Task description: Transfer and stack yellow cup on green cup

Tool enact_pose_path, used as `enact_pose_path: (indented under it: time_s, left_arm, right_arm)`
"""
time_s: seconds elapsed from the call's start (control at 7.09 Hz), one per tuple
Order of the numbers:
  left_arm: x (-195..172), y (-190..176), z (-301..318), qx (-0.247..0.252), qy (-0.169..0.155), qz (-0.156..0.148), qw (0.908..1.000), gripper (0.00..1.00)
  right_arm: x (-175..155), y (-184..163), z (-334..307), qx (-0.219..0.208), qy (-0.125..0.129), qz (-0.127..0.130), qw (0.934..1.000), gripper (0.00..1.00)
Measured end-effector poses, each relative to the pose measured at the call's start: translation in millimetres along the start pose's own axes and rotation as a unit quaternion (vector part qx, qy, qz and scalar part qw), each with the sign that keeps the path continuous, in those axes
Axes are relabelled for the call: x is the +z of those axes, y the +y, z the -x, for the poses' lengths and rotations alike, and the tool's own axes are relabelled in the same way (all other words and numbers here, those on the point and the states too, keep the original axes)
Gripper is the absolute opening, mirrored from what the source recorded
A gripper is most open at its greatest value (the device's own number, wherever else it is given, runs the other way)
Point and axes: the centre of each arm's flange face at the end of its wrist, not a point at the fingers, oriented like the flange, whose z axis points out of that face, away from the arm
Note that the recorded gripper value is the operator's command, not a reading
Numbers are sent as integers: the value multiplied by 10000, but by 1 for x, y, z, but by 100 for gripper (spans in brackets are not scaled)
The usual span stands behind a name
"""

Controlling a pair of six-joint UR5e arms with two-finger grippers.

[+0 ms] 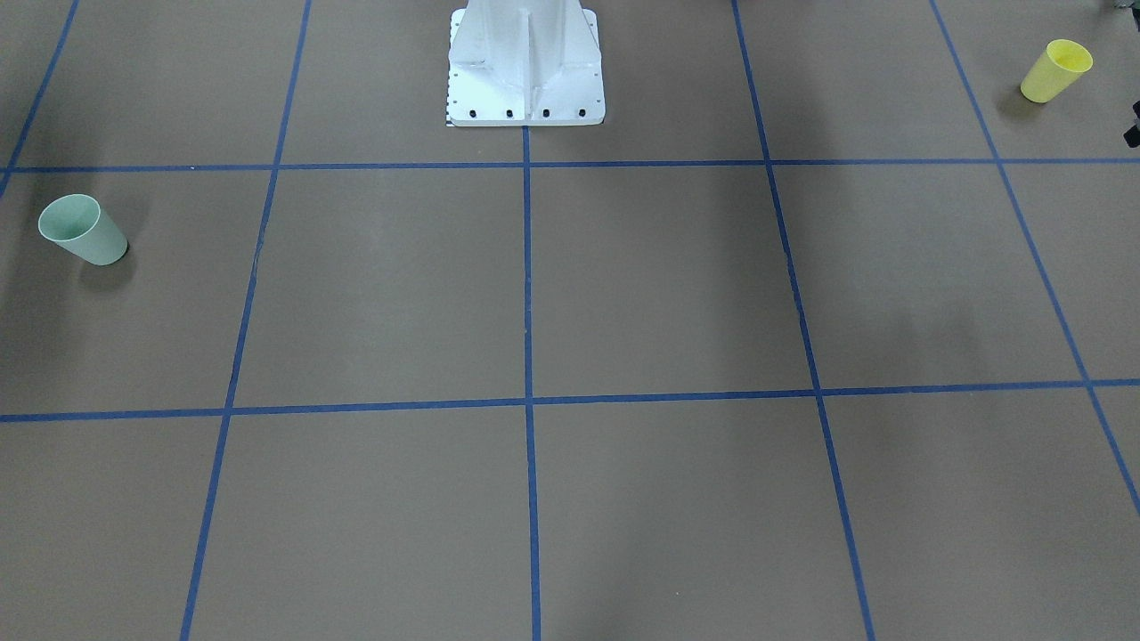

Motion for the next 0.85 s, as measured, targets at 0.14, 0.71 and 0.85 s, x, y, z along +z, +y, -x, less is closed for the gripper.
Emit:
enact_pose_path:
  time_s: [0.14, 0.71, 0.85]
  left_arm:
    - [0, 0, 0, 16, 5, -17, 10000, 100]
    - [2, 4, 2, 30, 29, -32, 10000, 100]
    - [3, 5, 1, 4, 99, -2, 10000, 100]
  right_arm:
    - [0, 3, 0, -6, 3, -6, 10000, 100]
    - [-1, 4, 1, -50, -17, -32, 10000, 100]
    - [-1, 5, 1, -49, -24, -31, 10000, 100]
